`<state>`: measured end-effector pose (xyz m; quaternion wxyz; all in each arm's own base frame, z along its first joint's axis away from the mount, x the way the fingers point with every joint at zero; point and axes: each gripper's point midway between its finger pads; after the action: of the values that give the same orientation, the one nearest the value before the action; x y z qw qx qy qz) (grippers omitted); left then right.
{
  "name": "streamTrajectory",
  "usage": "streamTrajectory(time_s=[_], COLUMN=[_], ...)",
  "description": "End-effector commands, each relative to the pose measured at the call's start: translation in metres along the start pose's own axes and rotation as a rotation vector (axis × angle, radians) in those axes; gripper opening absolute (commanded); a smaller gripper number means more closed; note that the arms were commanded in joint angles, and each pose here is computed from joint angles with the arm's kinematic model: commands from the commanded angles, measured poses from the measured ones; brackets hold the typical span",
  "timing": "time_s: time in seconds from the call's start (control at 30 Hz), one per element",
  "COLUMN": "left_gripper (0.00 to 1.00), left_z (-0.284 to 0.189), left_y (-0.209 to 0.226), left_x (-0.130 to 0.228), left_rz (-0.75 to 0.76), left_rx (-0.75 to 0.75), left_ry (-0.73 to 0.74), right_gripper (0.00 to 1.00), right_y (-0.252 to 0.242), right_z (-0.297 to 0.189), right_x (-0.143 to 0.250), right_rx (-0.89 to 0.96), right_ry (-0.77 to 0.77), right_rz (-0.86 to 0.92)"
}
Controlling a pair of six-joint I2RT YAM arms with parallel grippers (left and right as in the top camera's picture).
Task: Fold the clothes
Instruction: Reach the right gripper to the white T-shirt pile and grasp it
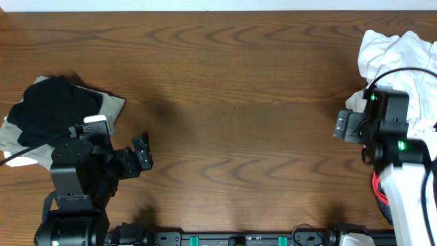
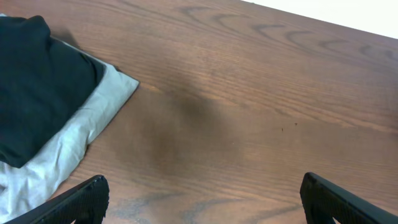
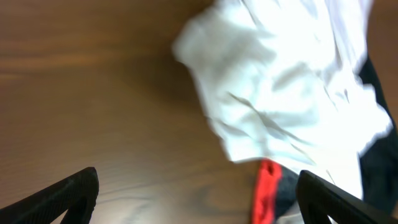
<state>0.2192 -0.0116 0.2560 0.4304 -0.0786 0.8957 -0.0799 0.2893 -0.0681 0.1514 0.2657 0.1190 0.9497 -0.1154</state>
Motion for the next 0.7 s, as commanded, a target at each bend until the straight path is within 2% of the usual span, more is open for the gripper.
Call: streamTrajectory(time_s=[0.0, 0.2, 0.3, 0.43, 0.67], left_gripper=[0.98, 0.98, 0.98, 0.98, 0.98], left_z=[-0.003, -0.003, -0.002, -0.002, -0.002], left_y=[-0.003, -0.002, -0.002, -0.002, -0.001], left_x=[-0.003, -0.001, -0.001, 0.0, 0.004], left_rz=[-0.002, -0.003, -0.003, -0.003, -0.005], left_rx=[0.01, 0.009, 0.008, 0.008, 0.005], left_ry=[-0.005, 0.001, 0.004, 0.006, 0.022], right_gripper=[0.99, 0.83, 0.72, 0.71, 0.75], right_y=[-0.036, -0.043, -0.044, -0.049, -0.047], right_z=[0.031, 0.073, 0.084, 0.095, 0.116], right_x=[0.013, 0.042, 0.053, 0.057, 0.056], right_rx=[0.147, 0.163, 0.168, 0.179, 0.171], right_ry=[0.116, 0.291, 0.346, 0.367, 0.362], right_rz=[0.068, 0.081, 0.076, 0.103, 0.115])
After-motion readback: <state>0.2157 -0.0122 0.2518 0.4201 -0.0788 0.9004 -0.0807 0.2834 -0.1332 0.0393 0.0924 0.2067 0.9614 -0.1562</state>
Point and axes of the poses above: each gripper's point midway between its finger pads, its own z axis out along the fingers, its own y axis along the line the jaws close on, x = y × z
